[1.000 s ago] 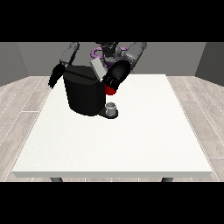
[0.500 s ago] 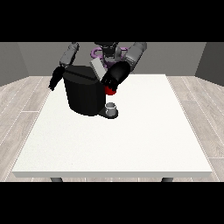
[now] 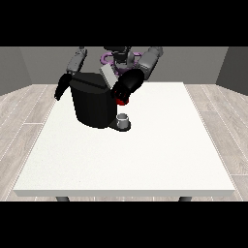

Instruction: Insert the coffee pod into the coffee machine and close the lid

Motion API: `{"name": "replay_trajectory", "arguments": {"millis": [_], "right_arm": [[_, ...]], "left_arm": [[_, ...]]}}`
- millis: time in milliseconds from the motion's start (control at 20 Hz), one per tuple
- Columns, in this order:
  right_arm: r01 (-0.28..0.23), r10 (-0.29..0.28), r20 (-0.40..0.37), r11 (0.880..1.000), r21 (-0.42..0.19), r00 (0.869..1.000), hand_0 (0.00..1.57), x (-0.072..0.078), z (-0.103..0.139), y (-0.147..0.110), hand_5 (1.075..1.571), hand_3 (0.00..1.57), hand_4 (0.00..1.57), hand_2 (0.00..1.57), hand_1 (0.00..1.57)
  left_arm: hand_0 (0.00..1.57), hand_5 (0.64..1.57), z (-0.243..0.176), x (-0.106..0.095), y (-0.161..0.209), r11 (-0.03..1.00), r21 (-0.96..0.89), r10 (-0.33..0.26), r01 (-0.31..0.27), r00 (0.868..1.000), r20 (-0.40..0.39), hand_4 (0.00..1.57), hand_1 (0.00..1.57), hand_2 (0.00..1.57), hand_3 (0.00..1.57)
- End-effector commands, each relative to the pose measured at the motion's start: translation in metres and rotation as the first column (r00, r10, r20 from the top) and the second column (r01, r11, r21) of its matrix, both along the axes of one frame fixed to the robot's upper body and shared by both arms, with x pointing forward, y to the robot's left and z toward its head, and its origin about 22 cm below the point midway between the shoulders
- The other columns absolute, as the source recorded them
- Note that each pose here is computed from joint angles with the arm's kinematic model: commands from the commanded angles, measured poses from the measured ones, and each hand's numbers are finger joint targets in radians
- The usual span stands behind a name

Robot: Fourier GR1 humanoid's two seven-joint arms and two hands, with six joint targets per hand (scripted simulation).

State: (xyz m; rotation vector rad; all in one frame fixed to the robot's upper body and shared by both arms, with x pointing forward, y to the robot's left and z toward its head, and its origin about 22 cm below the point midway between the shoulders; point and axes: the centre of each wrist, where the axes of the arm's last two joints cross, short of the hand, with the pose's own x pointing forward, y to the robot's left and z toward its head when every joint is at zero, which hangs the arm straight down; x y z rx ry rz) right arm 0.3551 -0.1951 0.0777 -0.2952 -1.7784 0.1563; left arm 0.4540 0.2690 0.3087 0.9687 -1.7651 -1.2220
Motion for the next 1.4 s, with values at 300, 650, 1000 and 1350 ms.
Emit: {"name": "replay_trajectory", "arguments": {"millis": [300, 650, 1000, 1350], "right_arm": [[-0.004, 0.004, 0.017, 1.000, 0.030, 1.000, 0.00, 0.000, 0.002, -0.004, 1.571, 0.00, 0.13, 0.00, 0.00], [-0.024, 0.027, -0.097, 0.999, 0.037, 0.995, 0.00, -0.010, -0.027, 0.005, 1.571, 0.00, 0.00, 0.00, 0.00], [0.061, -0.051, -0.273, 0.998, 0.028, 0.961, 0.00, -0.057, -0.104, -0.027, 1.571, 0.00, 0.00, 0.00, 0.00], [0.138, -0.100, -0.305, 0.985, 0.106, 0.947, 0.00, -0.068, -0.114, -0.044, 1.571, 0.00, 0.00, 0.00, 0.00]], "left_arm": [[0.00, 1.571, 0.008, -0.004, 0.024, 0.998, -0.002, 0.065, -0.065, 0.997, 0.052, 0.00, 0.00, 0.53, 0.44], [0.00, 1.571, -0.034, 0.007, -0.004, 0.997, -0.020, 0.076, -0.079, 0.991, -0.111, 0.00, 0.00, 0.22, 0.15], [0.00, 1.571, -0.142, 0.001, -0.019, 0.999, -0.044, 0.001, -0.017, 0.942, -0.334, 0.00, 0.00, 0.08, 0.00], [0.00, 1.571, -0.242, -0.023, -0.036, 0.752, -0.656, -0.254, -0.066, 0.889, -0.382, 0.42, 0.00, 0.00, 0.00]]}}
